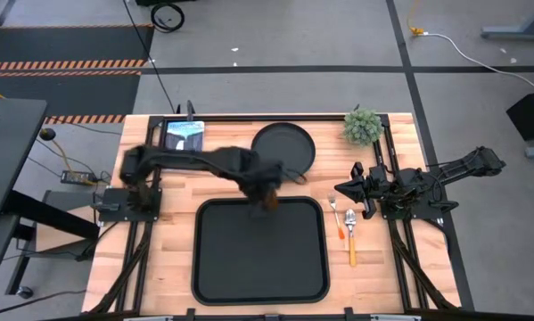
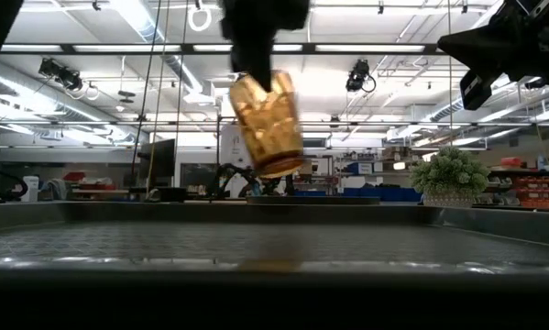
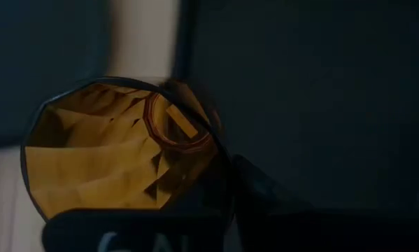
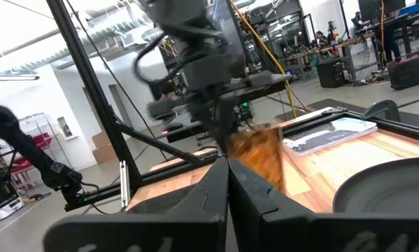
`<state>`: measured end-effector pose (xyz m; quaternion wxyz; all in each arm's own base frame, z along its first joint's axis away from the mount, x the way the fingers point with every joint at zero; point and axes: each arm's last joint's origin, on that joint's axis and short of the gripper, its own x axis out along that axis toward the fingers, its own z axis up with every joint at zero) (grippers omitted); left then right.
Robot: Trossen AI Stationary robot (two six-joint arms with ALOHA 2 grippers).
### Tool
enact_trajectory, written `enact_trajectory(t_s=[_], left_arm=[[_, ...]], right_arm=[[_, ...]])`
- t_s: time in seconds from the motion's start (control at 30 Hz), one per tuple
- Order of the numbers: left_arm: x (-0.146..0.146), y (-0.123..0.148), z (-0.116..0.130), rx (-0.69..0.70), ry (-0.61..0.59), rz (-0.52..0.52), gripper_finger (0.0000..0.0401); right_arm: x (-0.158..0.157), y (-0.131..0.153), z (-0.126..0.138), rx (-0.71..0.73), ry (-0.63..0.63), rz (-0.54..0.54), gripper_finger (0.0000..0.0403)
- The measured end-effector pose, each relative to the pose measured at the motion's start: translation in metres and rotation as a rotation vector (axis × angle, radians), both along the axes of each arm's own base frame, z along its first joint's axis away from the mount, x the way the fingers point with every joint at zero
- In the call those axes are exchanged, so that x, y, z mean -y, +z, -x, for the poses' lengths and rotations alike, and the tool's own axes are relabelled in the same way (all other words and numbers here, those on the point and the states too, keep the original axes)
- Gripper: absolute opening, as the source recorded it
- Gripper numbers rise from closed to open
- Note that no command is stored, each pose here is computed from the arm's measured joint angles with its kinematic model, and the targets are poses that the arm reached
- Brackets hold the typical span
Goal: Pick and place plate/cup/fork/spoon on tray
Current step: Put the brown glass on the black serving tray
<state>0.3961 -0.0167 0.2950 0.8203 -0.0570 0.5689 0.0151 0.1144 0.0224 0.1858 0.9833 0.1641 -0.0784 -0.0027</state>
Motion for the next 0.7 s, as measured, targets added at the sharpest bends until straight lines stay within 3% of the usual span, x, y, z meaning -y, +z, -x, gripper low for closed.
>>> enact_trajectory(t_s=[0.17, 0.33, 0.47, 0.7], left_arm=[[0.04, -0.01, -0.028, 0.022, -0.202, -0.044, 0.0015], [0.074, -0.034, -0.04, -0.001, -0.385, -0.101, 0.0016], [0.09, -0.054, -0.043, -0.049, -0.472, -0.206, 0.0016], [0.107, -0.063, -0.043, -0.057, -0.595, -0.35, 0.0028]], right_arm=[[0.0, 0.0, 0.0, -0.001, 0.0, 0.0, 0.0016], [0.0, 0.0, 0.0, -0.001, 0.0, 0.0, 0.0016], [0.0, 0.0, 0.0, 0.0, 0.0, 0.0, 0.0016], [0.0, 0.0, 0.0, 0.0, 0.0, 0.0, 0.0016]])
